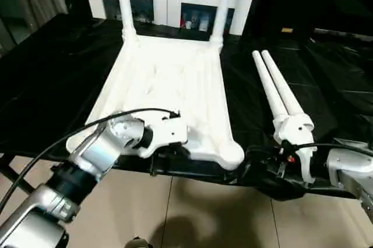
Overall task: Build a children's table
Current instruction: Rotate table base
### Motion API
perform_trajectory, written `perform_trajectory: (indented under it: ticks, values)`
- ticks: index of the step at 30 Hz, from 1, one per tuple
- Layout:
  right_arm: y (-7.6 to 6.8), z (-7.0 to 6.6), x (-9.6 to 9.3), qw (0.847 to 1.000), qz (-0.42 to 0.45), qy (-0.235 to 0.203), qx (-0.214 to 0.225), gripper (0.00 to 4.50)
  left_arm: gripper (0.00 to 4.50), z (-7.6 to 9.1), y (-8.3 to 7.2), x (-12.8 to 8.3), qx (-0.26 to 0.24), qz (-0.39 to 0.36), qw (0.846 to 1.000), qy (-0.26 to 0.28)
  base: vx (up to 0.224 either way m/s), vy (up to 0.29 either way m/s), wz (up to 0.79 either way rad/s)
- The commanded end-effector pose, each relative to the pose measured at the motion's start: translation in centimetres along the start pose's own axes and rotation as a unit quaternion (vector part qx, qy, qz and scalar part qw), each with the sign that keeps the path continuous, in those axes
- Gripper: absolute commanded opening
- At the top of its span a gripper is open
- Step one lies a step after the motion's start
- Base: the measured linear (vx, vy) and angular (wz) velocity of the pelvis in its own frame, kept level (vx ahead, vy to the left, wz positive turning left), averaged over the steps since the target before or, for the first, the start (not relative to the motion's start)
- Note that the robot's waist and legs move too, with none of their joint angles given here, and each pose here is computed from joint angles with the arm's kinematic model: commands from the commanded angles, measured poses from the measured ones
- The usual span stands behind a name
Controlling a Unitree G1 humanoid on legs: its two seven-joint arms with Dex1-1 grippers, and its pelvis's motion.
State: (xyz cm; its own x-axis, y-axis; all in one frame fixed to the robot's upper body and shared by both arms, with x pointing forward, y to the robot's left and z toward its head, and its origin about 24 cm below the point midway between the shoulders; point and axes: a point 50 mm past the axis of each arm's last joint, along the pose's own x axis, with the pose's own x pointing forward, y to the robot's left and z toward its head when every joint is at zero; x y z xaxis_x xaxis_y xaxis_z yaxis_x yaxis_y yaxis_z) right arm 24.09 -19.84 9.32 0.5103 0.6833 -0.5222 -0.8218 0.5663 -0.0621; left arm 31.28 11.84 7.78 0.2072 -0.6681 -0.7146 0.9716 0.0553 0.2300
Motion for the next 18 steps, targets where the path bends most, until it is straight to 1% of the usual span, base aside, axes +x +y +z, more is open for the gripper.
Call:
perform_trajectory:
  ticks: [1,4,7,8,13,15,16,17,18]
  values:
    - [0.1,0.2,-0.1,1.000,-0.009,0.001,-0.007,0.04,0.00,-0.5,0.8,-0.3,-0.001,0.030,0.999,0.022,0.000,0.000,0.00]
    - [0.1,0.3,-0.2,1.000,-0.018,-0.003,-0.007,0.04,0.00,-0.5,0.8,-0.1,-0.007,0.025,1.000,0.017,0.000,0.000,0.00]
    - [-0.1,0.5,-0.3,0.999,-0.039,-0.012,-0.009,0.04,0.00,-0.3,1.5,0.1,0.001,0.061,0.998,0.018,0.000,0.000,0.00]
    - [-0.3,0.5,-0.3,0.999,-0.052,-0.014,-0.009,0.04,0.00,-0.2,1.7,0.3,0.003,0.074,0.997,0.013,0.000,0.000,0.00]
    - [-1.0,0.6,-0.5,0.996,-0.089,-0.023,-0.001,0.04,0.00,0.8,2.3,1.4,-0.025,0.120,0.992,-0.039,0.000,0.000,0.00]
    - [-1.6,0.5,-0.7,0.993,-0.119,-0.022,0.006,0.04,0.00,0.6,2.3,2.0,-0.037,0.136,0.989,-0.047,0.000,0.000,0.00]
    - [-1.6,0.5,-0.7,0.993,-0.119,-0.022,0.006,0.04,0.00,0.6,2.3,2.0,-0.037,0.136,0.989,-0.047,0.000,0.000,0.00]
    - [-2.2,0.6,-0.8,0.988,-0.151,-0.020,0.002,0.04,0.00,0.3,2.3,2.2,-0.037,0.145,0.988,-0.037,0.000,0.000,0.00]
    - [-2.4,0.6,-0.8,0.987,-0.158,-0.020,0.002,0.04,0.00,0.2,2.3,2.2,-0.037,0.147,0.988,-0.034,0.000,0.000,0.00]
